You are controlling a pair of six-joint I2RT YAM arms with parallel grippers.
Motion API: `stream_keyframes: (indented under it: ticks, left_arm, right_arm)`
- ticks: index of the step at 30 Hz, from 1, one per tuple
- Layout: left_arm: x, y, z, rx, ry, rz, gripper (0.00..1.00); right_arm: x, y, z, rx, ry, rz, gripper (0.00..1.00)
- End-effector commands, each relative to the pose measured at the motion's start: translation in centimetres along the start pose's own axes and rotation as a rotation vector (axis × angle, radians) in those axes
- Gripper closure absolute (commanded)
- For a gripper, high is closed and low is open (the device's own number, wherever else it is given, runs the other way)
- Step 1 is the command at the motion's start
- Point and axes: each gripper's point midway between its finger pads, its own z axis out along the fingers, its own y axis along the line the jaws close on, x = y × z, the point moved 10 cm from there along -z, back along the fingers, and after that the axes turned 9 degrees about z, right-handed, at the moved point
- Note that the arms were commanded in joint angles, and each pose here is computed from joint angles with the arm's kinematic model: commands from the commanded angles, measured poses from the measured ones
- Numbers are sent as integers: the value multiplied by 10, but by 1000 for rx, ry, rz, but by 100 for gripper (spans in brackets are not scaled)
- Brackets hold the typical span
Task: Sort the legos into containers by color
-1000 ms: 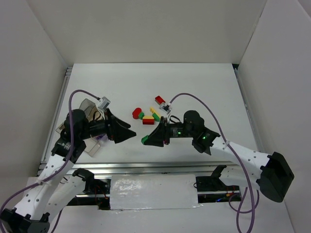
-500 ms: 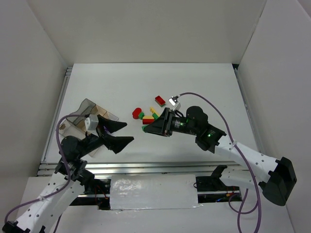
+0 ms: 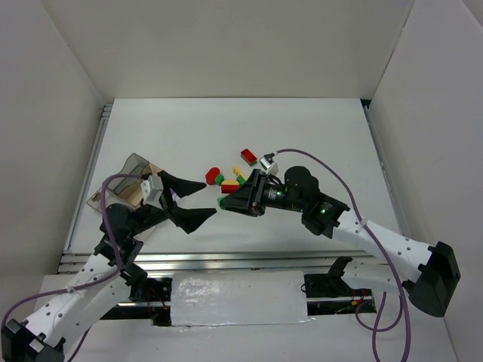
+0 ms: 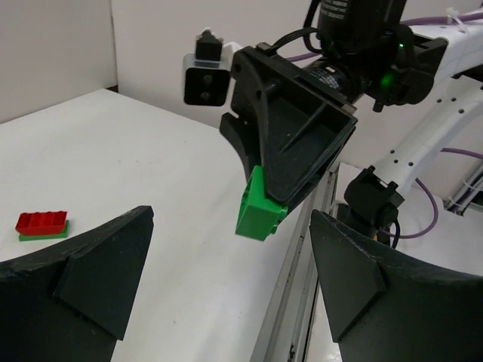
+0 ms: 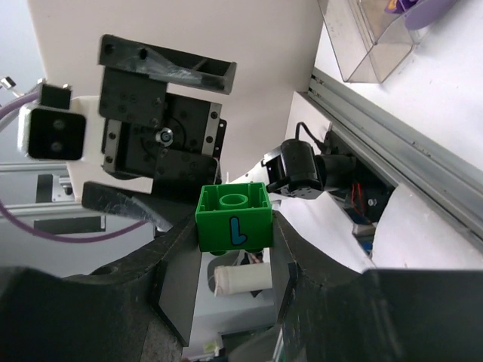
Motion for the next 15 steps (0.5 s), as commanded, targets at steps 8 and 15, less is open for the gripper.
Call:
stream_keyframes:
  ticks: [8, 15]
  left_arm:
    - [-20, -5, 18, 122, -23, 107, 10]
    - [-13, -3, 22, 112, 7, 104, 6]
  right_arm:
    - [-1, 28, 14, -106, 20, 12, 100]
    - [0, 33, 12, -139, 26, 4, 100]
